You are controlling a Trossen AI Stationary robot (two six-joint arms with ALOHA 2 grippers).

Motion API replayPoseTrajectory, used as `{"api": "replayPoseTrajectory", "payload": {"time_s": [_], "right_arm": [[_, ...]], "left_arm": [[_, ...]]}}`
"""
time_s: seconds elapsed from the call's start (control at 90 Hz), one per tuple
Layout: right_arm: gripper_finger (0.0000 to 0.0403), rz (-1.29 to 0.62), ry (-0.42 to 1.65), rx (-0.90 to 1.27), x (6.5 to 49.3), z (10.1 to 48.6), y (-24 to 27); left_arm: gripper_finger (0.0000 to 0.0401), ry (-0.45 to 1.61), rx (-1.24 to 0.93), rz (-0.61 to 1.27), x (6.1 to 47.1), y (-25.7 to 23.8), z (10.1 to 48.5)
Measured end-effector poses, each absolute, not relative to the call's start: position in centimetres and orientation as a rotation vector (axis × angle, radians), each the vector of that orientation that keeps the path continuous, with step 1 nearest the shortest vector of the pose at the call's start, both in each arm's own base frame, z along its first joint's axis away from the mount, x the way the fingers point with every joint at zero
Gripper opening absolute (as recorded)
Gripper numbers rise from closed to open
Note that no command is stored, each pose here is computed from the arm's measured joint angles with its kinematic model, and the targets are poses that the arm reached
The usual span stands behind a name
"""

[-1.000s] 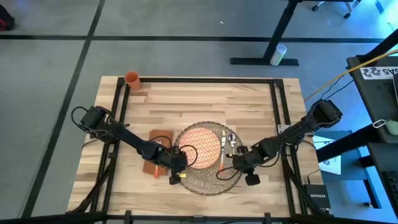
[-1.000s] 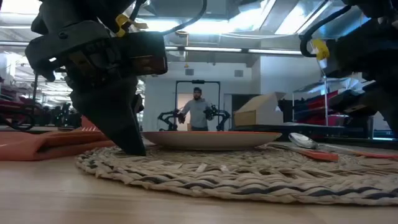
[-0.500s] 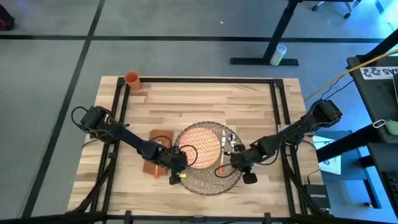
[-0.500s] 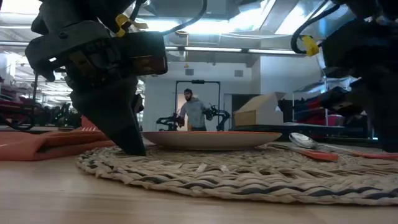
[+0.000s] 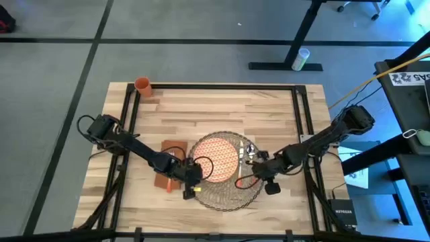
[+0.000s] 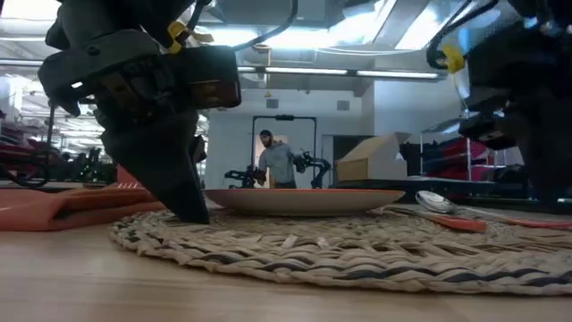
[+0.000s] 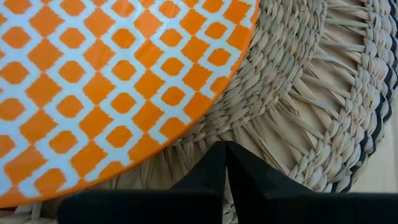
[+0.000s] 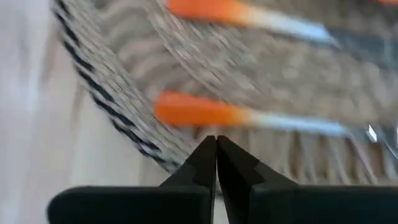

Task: Set table place
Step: Adjust the brown table mat

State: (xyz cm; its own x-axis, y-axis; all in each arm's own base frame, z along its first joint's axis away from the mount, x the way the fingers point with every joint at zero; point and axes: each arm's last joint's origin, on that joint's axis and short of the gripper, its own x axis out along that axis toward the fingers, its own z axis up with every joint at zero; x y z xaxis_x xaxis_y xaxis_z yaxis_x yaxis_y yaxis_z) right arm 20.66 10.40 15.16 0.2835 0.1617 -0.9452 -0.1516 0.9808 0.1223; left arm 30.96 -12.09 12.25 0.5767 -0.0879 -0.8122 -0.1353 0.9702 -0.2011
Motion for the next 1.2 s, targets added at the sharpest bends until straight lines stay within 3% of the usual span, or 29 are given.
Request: {"api": "replayPoseTrajectory", "payload": {"time_s": [0.7,1.2], "right_arm": [[0.0000,0.149,1.338,-0.018,21.5,13.3,9.5],[0.0000,0.145,1.306,-0.019,21.7,13.3,9.6]], "left_arm": [[0.0000,0.951,-0.244,0.060,31.0,-11.4,12.6],[0.0000,0.851,-0.260,0.019,30.1,-11.3,16.9]]}}
